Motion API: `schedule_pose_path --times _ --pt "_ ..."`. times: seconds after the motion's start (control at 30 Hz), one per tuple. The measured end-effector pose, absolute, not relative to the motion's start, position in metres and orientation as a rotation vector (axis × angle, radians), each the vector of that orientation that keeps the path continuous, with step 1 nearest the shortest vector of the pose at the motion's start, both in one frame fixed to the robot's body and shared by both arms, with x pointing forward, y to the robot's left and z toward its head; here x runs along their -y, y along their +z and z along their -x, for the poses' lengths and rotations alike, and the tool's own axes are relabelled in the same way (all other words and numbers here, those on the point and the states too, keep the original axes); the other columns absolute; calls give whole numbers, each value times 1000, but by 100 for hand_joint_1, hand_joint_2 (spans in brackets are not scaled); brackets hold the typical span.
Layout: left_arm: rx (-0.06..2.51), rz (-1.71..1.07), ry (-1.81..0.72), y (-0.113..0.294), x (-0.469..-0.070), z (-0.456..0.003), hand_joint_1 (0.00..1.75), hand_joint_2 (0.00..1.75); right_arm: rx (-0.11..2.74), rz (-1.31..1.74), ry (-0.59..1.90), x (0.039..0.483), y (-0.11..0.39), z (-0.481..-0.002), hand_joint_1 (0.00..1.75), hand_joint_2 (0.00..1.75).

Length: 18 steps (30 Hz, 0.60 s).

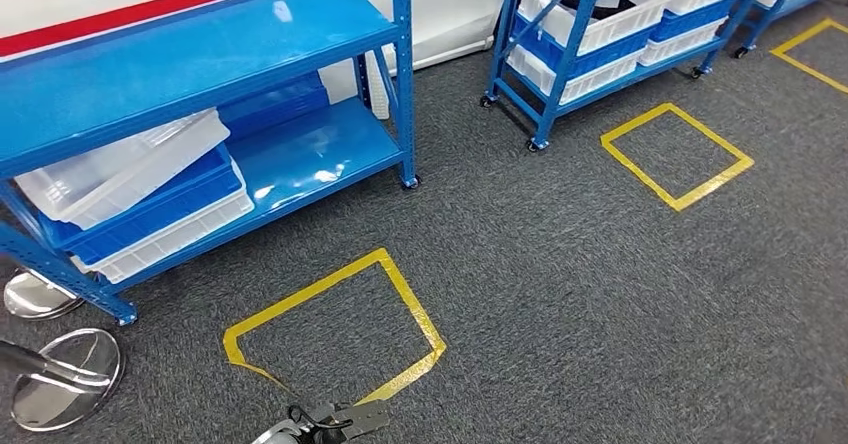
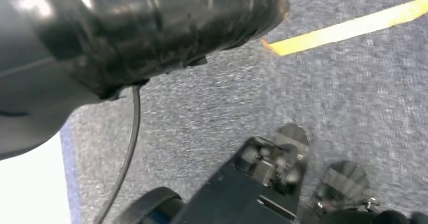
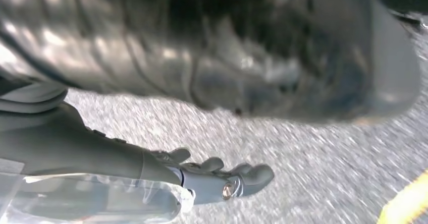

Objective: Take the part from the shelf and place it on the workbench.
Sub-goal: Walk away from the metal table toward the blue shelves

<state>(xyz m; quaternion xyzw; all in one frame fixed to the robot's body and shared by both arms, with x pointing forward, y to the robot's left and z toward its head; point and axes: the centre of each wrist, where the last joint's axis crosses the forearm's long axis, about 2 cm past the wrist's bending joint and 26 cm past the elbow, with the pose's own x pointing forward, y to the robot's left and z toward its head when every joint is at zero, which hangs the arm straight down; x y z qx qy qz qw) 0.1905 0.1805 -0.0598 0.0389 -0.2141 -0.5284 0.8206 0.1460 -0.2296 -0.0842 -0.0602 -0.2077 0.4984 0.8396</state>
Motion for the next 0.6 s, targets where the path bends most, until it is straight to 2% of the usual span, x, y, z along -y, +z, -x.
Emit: schedule_pose_path --times 0.6 --pt "453 -82 -1148 -60 -180 -190 0 0 427 117 1059 234 -87 -139 0 0"
